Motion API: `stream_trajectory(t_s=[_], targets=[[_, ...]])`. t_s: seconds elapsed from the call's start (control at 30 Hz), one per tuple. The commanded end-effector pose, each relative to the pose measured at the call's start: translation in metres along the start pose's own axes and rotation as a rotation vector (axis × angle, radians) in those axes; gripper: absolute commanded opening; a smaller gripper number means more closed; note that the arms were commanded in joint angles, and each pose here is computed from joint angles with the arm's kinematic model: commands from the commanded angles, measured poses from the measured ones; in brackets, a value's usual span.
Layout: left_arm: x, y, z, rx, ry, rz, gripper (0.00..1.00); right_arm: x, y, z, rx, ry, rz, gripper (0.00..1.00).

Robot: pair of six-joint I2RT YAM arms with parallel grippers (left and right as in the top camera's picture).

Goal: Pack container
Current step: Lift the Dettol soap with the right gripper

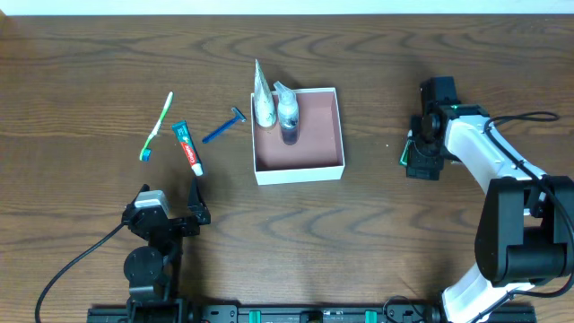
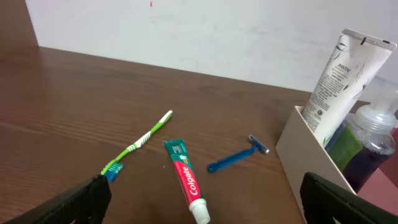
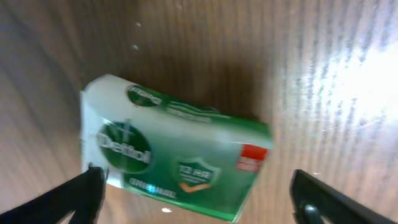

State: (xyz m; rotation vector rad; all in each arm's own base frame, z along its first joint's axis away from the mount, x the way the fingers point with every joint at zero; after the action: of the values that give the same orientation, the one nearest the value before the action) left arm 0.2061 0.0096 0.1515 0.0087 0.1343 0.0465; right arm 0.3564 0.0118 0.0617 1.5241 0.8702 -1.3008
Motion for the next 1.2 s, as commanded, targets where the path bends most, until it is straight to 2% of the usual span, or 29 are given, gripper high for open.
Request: stream_trajectory(t_s=[0.0, 0.3, 0.5, 0.77, 0.97, 1.17], targets=[[0.001, 0.002, -0.014, 0.013, 0.051, 0.01, 0.98, 0.001, 0.004, 0.008, 0.042, -0.046, 0.023, 0.99], [0.001, 0.002, -0.014, 0.013, 0.051, 0.01, 0.98, 0.0, 0.012, 0.018, 0.056, -0.09, 0.061, 0.99], [0.001, 0.002, -0.014, 0.013, 0.051, 0.01, 0.98, -0.001, 0.028, 0.013, 0.0, -0.062, 0.136, 0.99], [0.001, 0.002, -0.014, 0.013, 0.051, 0.01, 0.98, 0.0, 0.027, 0.008, -0.057, -0.054, 0.134, 0.99], [0.001, 0.002, -0.014, 0.013, 0.051, 0.01, 0.98, 0.008, 0.026, -0.004, -0.284, -0.011, 0.122, 0.99], [0.001, 0.002, -0.014, 0.013, 0.051, 0.01, 0.98, 0.007, 0.041, -0.011, -0.939, -0.04, 0.196, 0.99]])
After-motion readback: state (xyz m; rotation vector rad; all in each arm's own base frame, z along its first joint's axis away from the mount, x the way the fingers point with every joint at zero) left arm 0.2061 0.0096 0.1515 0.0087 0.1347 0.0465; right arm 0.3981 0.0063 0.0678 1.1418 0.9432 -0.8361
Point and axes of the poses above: each gripper's point midway between its finger pads, its own x axis out along the fingers, its own y axis along the line the jaws close on, z = x × y, the point moved 4 cm from there along -x, back along the fingers, and after that the axes turned 10 degrees about x, right-handed, at the moved point
